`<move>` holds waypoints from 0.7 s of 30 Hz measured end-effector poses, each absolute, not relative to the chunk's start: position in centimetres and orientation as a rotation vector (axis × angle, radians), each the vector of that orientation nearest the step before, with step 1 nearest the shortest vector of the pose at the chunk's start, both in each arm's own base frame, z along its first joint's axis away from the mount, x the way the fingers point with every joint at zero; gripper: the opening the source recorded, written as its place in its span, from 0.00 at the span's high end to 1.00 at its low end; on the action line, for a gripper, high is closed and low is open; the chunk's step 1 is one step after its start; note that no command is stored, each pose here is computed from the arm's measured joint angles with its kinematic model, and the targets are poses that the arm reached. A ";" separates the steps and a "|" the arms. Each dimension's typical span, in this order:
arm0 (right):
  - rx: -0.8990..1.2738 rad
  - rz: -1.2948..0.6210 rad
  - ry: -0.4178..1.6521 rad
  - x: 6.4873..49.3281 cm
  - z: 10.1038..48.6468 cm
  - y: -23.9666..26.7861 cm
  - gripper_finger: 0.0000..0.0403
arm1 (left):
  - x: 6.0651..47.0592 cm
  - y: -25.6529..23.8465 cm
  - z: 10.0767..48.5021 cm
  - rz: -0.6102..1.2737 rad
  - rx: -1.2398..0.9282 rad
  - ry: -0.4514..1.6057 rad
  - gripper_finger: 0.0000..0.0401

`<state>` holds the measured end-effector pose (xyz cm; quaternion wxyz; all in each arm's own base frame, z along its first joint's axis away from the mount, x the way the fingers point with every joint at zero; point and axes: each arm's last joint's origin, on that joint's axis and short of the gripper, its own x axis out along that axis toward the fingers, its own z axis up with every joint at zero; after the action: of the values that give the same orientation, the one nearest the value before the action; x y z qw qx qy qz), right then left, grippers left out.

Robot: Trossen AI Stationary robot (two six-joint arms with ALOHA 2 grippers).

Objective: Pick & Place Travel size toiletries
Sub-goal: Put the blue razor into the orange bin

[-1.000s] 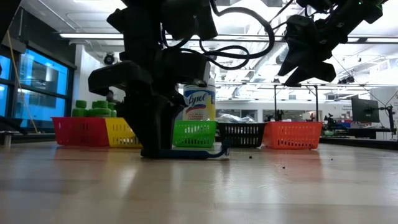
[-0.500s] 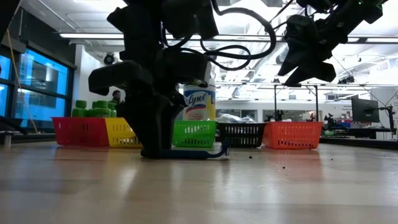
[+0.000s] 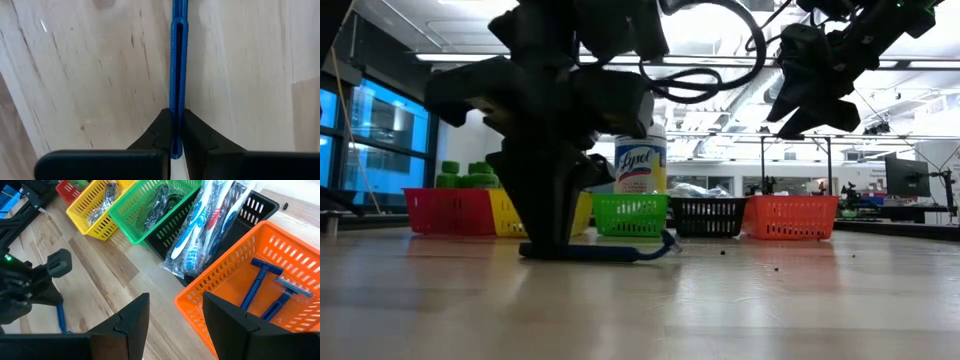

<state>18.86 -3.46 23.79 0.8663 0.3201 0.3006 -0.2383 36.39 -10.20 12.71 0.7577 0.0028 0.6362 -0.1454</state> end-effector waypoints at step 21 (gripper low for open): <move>0.589 -0.038 0.612 19.7 25.0 -2.0 0.57 | 36.5 -8.7 14.8 -0.181 -0.027 1.324 0.96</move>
<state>19.69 -2.02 24.98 0.9109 0.2858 0.2970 -0.0185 36.51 -8.66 14.78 0.7848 -0.0125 0.6140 -0.0838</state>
